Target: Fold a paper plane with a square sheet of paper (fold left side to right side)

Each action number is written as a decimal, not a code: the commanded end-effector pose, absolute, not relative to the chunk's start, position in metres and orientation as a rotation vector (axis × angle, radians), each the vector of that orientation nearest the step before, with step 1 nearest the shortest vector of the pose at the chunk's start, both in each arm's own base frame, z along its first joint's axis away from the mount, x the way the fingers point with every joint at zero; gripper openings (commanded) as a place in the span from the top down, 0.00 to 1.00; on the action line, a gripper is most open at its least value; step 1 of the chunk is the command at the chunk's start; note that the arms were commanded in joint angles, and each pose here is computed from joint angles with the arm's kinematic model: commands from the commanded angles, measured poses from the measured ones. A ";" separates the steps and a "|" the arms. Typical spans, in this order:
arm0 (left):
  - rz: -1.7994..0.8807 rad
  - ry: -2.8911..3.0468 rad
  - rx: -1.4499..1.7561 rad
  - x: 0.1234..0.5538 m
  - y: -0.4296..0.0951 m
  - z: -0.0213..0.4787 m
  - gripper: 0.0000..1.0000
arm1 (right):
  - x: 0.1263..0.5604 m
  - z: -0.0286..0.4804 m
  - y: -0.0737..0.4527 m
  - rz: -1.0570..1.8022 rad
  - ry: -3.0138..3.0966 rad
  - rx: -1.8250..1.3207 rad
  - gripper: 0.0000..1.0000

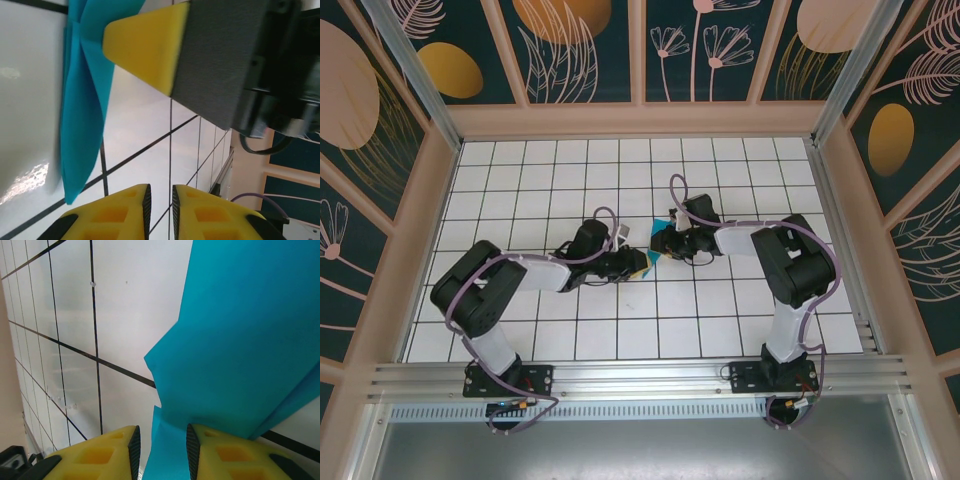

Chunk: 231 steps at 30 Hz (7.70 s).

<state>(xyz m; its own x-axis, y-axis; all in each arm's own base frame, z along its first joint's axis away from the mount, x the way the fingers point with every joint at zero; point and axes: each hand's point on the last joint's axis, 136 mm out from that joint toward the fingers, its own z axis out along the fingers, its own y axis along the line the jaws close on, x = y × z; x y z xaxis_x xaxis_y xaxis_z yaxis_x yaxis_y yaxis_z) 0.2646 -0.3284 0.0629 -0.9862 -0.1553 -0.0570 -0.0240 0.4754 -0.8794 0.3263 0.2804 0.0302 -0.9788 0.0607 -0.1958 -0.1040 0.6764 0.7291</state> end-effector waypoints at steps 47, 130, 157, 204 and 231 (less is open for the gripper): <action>-1.304 2.728 -0.143 0.274 -0.325 0.027 0.79 | 0.325 0.022 0.277 1.156 2.720 -0.008 0.66; -1.048 2.838 -0.020 0.293 -0.322 -0.020 1.00 | 0.341 0.045 0.279 1.164 2.636 0.000 0.68; -0.929 2.938 -0.061 0.276 -0.298 -0.049 1.00 | 0.375 0.013 0.247 0.803 2.712 -0.051 0.67; -0.944 2.919 -0.051 0.278 -0.300 -0.041 1.00 | 0.478 0.084 0.175 0.670 2.535 0.015 0.66; -0.946 2.829 0.016 0.293 -0.303 -0.003 0.99 | 0.388 -0.010 0.235 0.810 2.784 0.015 0.66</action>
